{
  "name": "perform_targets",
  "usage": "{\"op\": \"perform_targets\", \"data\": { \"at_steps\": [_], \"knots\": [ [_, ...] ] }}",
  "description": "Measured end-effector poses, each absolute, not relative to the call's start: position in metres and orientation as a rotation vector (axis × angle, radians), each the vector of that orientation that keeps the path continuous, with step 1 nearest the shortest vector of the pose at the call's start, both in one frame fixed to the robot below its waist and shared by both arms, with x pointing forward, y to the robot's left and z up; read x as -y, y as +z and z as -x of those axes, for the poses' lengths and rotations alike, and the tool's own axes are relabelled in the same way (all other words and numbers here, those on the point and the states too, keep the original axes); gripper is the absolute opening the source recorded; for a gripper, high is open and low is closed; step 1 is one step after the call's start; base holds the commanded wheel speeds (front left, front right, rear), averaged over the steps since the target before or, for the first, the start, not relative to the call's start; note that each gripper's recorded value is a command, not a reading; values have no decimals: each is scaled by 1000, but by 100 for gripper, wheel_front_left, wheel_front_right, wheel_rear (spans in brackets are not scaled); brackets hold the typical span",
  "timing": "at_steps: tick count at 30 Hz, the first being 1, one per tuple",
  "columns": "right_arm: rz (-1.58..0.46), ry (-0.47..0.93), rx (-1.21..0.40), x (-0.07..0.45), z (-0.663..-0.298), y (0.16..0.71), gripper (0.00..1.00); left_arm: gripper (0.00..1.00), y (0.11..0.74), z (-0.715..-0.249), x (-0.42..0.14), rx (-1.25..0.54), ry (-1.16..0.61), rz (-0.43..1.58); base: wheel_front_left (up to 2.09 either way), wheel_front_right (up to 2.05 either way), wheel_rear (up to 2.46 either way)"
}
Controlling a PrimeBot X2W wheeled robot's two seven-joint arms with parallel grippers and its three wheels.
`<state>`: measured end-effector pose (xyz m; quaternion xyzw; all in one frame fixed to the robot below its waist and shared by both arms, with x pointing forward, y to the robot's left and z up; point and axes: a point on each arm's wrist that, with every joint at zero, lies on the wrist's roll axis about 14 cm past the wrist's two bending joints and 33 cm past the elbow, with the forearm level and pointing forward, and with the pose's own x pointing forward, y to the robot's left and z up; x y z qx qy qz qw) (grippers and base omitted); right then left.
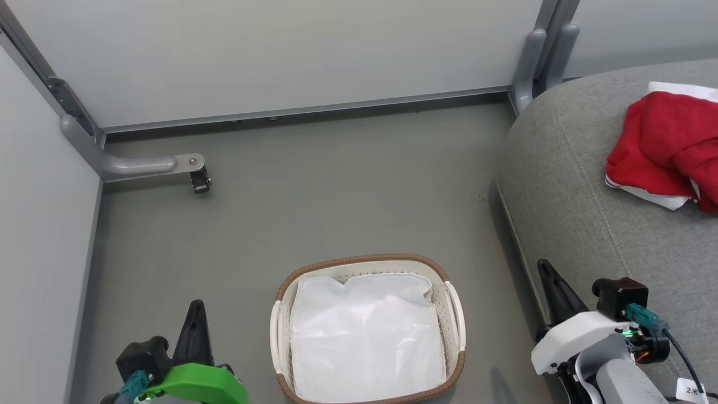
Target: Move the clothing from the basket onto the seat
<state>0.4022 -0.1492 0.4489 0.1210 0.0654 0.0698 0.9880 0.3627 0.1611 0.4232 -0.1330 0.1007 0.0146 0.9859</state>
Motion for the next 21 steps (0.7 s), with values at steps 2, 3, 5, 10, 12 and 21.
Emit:
{"op": "perform_targets", "data": {
  "at_steps": [2,3,5,10,12,21],
  "knots": [
    [-277,127,-132,151,-403,450,0,0,423,-363,-163,-209,43,304,0,0,0],
    [-297,120,-133,153,-403,451,0,0,423,-363,-164,-212,48,320,0,0,0],
    [-330,108,-134,154,-403,452,0,0,423,-363,-165,-216,56,359,0,0,0],
    [-420,76,-137,159,-402,453,0,0,423,-363,-169,-223,79,443,0,0,0],
    [-451,67,-139,161,-402,454,0,0,423,-364,-171,-224,90,477,0,0,0],
    [-595,28,-134,167,-403,459,0,0,426,-365,-176,-226,117,620,0,0,0]
  ]
}}
